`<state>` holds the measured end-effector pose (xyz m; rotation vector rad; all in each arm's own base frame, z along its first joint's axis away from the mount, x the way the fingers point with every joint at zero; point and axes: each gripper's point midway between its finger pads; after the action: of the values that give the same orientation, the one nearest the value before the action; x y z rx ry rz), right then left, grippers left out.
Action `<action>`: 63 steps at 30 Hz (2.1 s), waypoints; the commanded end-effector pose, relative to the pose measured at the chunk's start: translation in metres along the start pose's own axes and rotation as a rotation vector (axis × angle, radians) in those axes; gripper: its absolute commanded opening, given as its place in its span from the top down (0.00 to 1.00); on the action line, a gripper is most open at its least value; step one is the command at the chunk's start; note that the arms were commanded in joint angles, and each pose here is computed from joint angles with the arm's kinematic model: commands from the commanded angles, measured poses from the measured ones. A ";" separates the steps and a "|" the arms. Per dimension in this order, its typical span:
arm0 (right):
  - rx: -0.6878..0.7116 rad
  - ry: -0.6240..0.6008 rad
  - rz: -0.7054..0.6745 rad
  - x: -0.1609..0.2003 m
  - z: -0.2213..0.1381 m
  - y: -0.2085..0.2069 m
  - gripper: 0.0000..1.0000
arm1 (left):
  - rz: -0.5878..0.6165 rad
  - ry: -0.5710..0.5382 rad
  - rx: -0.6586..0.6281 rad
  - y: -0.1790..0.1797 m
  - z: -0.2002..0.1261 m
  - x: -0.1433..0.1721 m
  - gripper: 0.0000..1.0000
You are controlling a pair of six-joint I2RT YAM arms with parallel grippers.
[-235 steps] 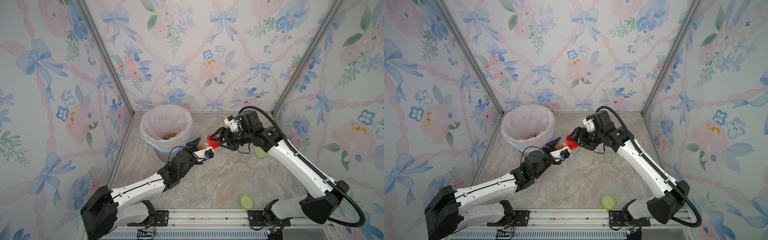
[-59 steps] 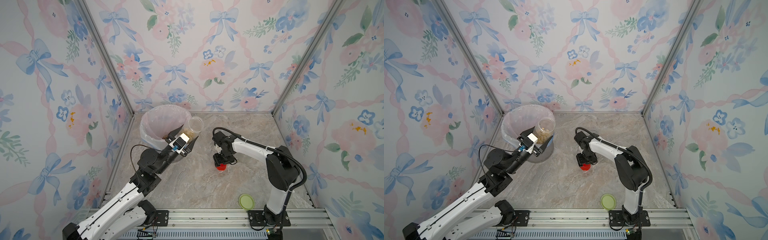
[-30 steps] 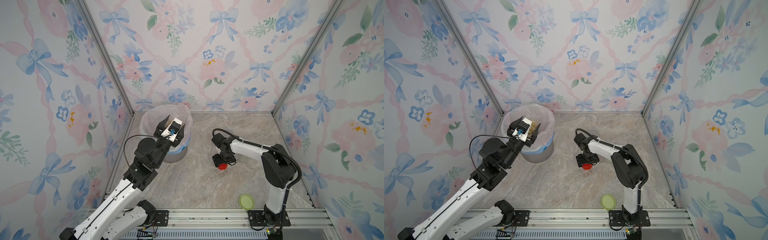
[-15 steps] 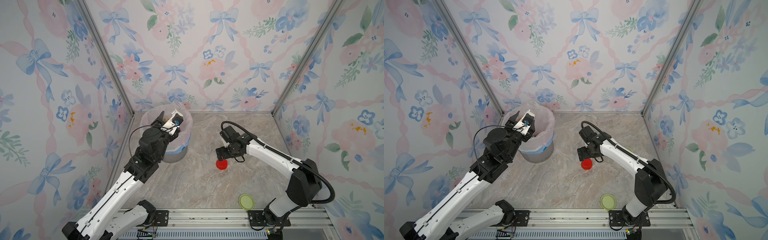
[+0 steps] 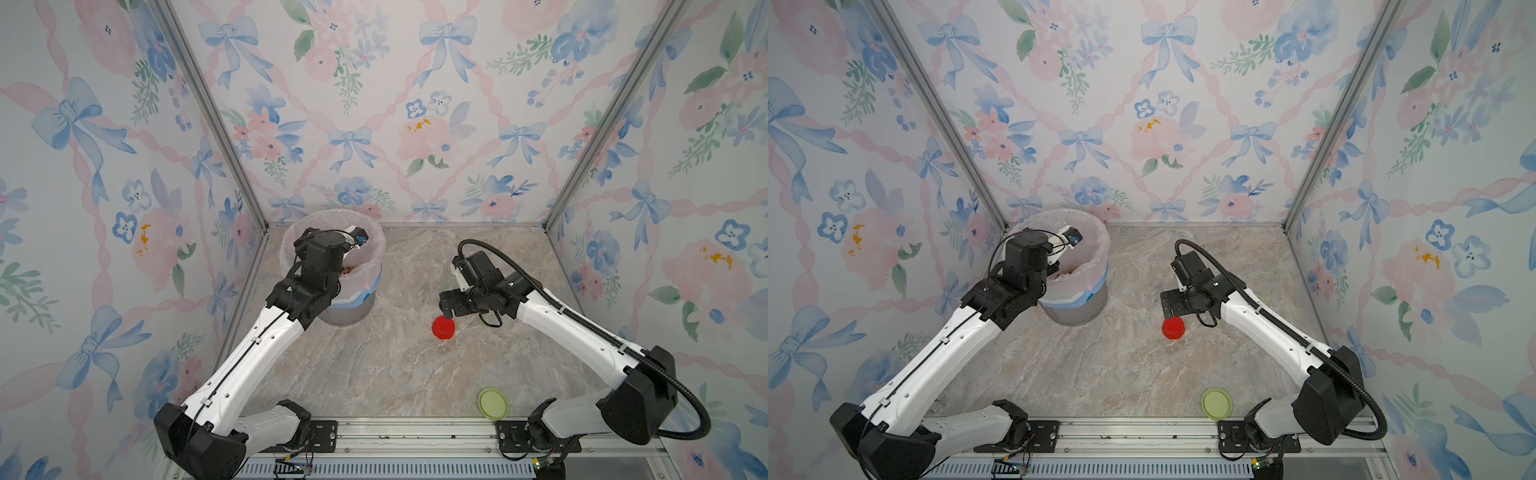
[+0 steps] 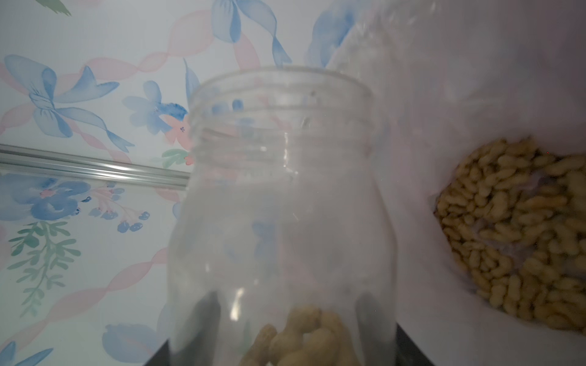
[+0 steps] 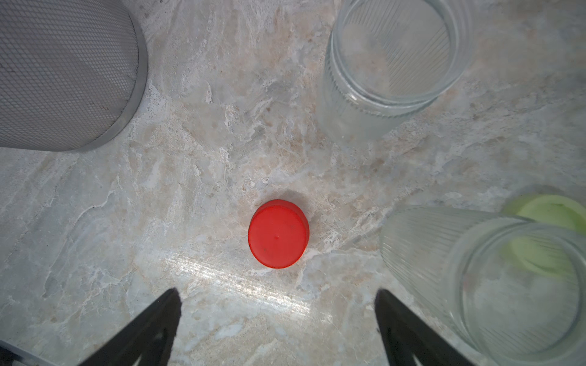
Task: Empty moldy peanuts from jars
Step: Pour the moldy peanuts from the jar into the trash bin.
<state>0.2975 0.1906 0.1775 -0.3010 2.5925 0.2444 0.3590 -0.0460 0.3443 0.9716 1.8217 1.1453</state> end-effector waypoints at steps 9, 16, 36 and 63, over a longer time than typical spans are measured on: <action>-0.074 -0.139 0.030 -0.023 -0.008 -0.008 0.02 | 0.454 0.217 -0.038 0.024 0.015 0.025 1.00; -0.104 -0.164 0.039 -0.026 -0.007 -0.010 0.02 | 0.621 0.197 -0.012 0.021 0.019 0.016 1.00; -0.123 -0.169 0.044 -0.032 0.002 -0.011 0.02 | 0.699 0.106 0.049 0.007 0.016 0.004 1.00; -0.144 -0.219 0.053 -0.048 -0.003 -0.006 0.02 | 0.612 0.188 0.082 -0.002 0.004 0.040 1.00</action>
<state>0.3330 0.1874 0.1989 -0.2379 2.3828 0.4416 0.3580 -0.0232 0.3428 1.5304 1.7313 1.5339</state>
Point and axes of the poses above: each gripper's point midway between its finger pads, its own z axis out along the fingers, its own y axis along the line the jaws close on, x = y × z, and after that the axes turned 2 degrees about z, right-handed
